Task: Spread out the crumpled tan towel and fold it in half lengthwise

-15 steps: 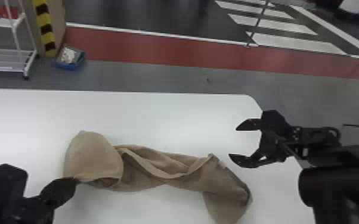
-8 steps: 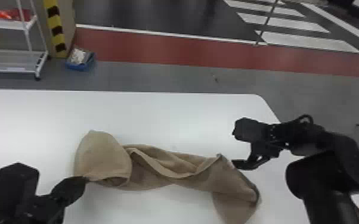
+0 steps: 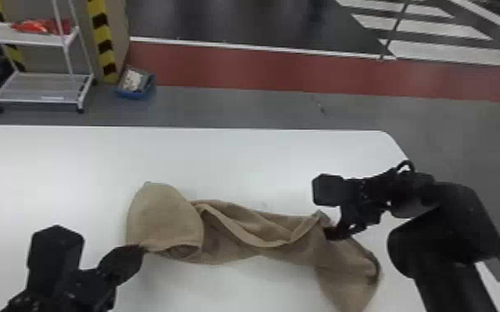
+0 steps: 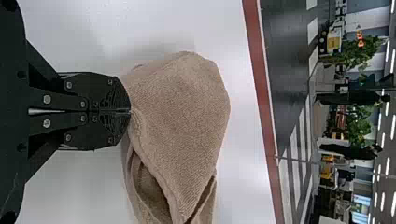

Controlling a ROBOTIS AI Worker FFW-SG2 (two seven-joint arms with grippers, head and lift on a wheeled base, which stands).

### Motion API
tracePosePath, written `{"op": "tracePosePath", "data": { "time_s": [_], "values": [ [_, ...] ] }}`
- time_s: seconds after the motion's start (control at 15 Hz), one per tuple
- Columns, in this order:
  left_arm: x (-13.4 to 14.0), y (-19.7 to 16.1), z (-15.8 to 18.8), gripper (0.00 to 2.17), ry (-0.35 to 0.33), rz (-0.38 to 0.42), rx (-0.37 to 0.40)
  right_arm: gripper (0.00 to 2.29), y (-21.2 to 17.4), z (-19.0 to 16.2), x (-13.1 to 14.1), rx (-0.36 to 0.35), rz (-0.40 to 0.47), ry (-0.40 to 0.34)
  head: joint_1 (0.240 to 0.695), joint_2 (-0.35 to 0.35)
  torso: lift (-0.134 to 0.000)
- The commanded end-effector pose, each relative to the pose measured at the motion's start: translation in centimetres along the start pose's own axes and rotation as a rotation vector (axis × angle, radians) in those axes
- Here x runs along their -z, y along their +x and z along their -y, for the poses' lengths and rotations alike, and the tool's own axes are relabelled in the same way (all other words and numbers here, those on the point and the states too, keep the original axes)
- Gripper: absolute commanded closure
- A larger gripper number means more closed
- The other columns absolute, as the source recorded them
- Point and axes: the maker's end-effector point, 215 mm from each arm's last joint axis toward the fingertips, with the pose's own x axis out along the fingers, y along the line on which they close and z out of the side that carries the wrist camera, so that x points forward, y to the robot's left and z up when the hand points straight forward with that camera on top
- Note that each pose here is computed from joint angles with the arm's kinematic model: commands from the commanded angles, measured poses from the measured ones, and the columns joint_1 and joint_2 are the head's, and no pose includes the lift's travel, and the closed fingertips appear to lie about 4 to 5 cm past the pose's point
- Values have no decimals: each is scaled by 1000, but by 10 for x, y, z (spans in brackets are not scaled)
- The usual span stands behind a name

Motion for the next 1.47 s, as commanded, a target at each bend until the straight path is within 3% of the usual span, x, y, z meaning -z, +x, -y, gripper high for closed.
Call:
{"op": "tracePosePath", "data": {
  "time_s": [0.0, 0.8, 0.93, 1.13, 1.27, 1.4],
  "values": [
    [0, 0, 1, 1254, -2, 1, 1, 481, 0, 0, -1, -3, 4, 9, 695, -170, -125],
    [-2, -5, 3, 1254, 6, 14, 4, 508, 7, 3, 8, -14, -11, 86, 695, -174, -125],
    [-4, -6, 3, 1254, 7, 17, 3, 795, 7, 2, 8, -13, -10, 91, 695, -176, -125],
    [-3, -6, 4, 1254, 6, 17, 4, 799, 8, -1, 12, -17, -14, 103, 695, -179, -125],
    [-3, -7, 4, 1254, 7, 18, 5, 1193, 6, 0, 14, -13, -2, 119, 695, -182, -125],
    [-5, -8, 4, 1254, 8, 21, 3, 1301, 3, -1, 19, -5, 5, 138, 695, -186, -125]
  ]
}}
